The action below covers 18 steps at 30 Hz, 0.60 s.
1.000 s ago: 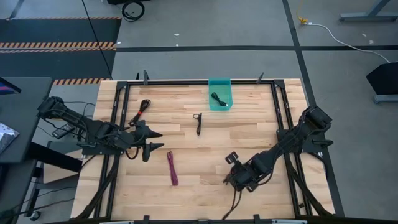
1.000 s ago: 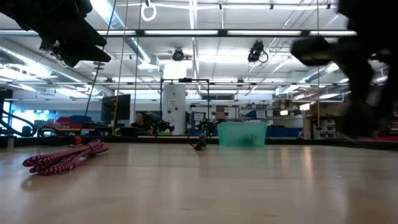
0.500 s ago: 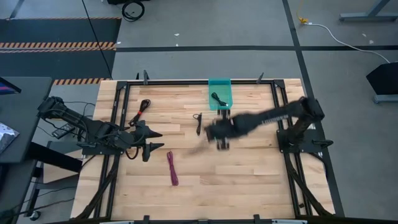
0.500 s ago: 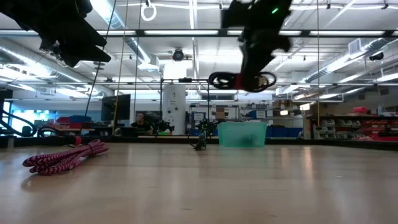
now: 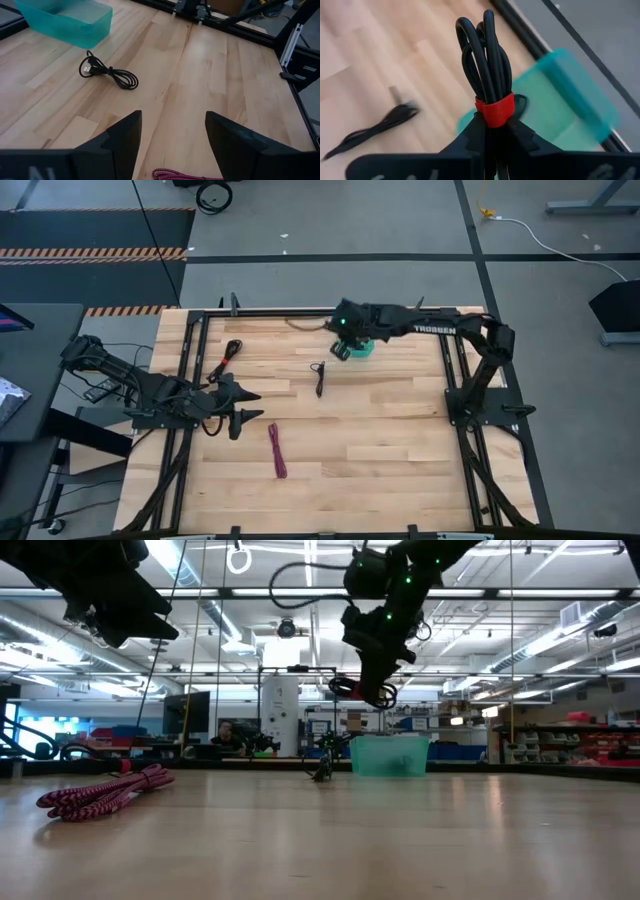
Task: Pick and place USB-C Cables
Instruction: Put the black charger cable into the green bin
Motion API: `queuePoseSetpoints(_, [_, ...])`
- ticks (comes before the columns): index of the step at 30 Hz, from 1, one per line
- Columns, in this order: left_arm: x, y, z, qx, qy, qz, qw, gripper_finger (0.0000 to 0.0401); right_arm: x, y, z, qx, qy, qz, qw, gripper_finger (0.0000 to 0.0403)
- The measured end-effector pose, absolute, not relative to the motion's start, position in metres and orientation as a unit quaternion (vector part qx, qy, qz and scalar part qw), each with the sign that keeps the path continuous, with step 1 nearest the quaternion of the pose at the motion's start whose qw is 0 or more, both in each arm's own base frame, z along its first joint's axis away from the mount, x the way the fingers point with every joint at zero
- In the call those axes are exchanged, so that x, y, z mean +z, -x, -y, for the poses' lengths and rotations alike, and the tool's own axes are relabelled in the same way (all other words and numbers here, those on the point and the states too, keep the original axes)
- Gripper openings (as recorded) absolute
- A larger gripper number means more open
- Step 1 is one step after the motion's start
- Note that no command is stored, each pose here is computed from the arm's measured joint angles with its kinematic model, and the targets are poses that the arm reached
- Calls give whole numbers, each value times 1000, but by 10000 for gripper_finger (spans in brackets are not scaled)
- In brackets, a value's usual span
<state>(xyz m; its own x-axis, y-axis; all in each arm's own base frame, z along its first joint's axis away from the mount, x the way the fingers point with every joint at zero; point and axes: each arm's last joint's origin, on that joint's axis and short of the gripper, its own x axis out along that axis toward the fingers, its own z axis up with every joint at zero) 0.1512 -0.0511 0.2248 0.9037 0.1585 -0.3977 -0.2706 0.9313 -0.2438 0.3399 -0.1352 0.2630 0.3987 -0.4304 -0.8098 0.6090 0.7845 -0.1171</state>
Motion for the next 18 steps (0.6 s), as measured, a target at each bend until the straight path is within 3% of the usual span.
queuePoseSetpoints(8, [225, -151, 51, 115, 150, -187, 964, 227, 257, -330, 168, -348, -182, -426, 815, 46])
queuePoseSetpoints(18, [225, -151, 51, 115, 151, -187, 964, 227, 218, -336, 193, -362, -219, -455, 784, 55])
